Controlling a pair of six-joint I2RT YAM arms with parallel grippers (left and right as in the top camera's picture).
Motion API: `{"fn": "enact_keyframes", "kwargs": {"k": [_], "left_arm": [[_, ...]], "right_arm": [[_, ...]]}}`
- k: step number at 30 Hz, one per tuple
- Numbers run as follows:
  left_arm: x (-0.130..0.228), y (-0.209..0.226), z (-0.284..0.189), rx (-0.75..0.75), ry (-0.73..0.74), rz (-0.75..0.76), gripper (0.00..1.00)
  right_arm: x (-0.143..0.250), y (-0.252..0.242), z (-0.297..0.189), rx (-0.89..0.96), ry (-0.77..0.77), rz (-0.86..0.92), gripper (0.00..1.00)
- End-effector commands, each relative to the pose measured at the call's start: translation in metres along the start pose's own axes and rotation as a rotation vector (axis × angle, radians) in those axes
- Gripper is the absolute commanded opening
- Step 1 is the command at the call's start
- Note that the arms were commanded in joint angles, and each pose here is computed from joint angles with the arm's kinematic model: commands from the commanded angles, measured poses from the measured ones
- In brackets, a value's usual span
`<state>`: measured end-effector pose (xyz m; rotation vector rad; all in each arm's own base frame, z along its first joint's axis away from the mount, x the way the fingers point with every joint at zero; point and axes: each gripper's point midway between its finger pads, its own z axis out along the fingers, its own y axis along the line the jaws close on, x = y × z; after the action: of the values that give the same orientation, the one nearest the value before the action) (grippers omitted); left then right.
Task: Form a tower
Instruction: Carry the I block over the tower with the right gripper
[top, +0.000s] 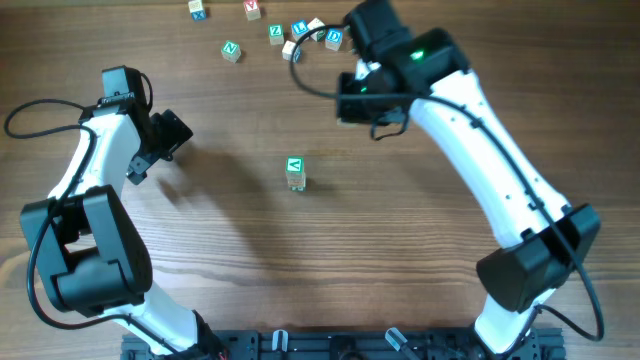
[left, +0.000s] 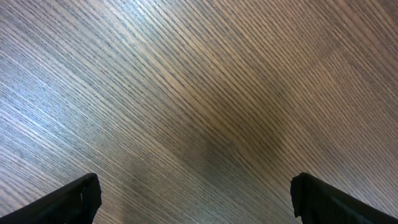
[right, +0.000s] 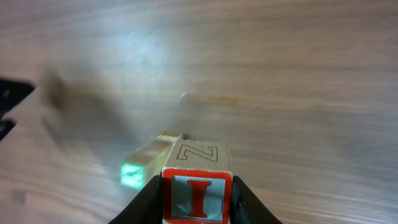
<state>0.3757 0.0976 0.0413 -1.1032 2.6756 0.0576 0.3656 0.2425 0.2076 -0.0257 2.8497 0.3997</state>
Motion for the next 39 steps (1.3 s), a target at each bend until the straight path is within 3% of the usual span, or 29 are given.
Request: {"fn": "enact_keyframes", "kwargs": {"k": [1, 3, 4, 5, 6, 9, 11, 24, 39], "left_arm": [[-0.008, -0.001, -0.009, 0.014, -0.025, -0.001, 1.0], [-0.008, -0.001, -0.009, 0.014, -0.025, -0.001, 1.0], [-0.008, -0.001, -0.009, 0.014, -0.025, -0.001, 1.0], [-0.008, -0.001, -0.009, 0.014, -0.025, -0.001, 1.0], [-0.008, -0.001, -0.009, 0.014, -0.025, -0.001, 1.0], [-0.008, -0.001, -0.009, 0.014, -0.025, -0.001, 1.0], [-0.008, -0.001, -0.009, 0.014, -0.025, -0.001, 1.0], [-0.008, -0.001, -0.009, 0.014, -0.025, -0.001, 1.0], [-0.008, -0.001, -0.009, 0.014, -0.025, -0.001, 1.0]], "right_arm": [[0.028, 0.04, 0.009, -0.05, 0.049, -0.057, 0.07], [0.04, 0.054, 0.01, -0.058, 0.062, -0.044, 0.06], [0.044, 0.06, 0.01, -0.063, 0.066, -0.021, 0.13], [0.048, 0.066, 0.01, -0.068, 0.068, 0.014, 0.29], [0.051, 0.071, 0.01, -0.073, 0.07, 0.041, 0.32], [0.055, 0.08, 0.011, -0.088, 0.064, 0.025, 0.17], [0.057, 0.083, 0.011, -0.089, 0.063, 0.02, 0.13], [0.048, 0.06, 0.03, 0.091, -0.063, 0.05, 0.25], [0.063, 0.065, 0.074, 0.133, 0.014, 0.003, 0.26]]}}
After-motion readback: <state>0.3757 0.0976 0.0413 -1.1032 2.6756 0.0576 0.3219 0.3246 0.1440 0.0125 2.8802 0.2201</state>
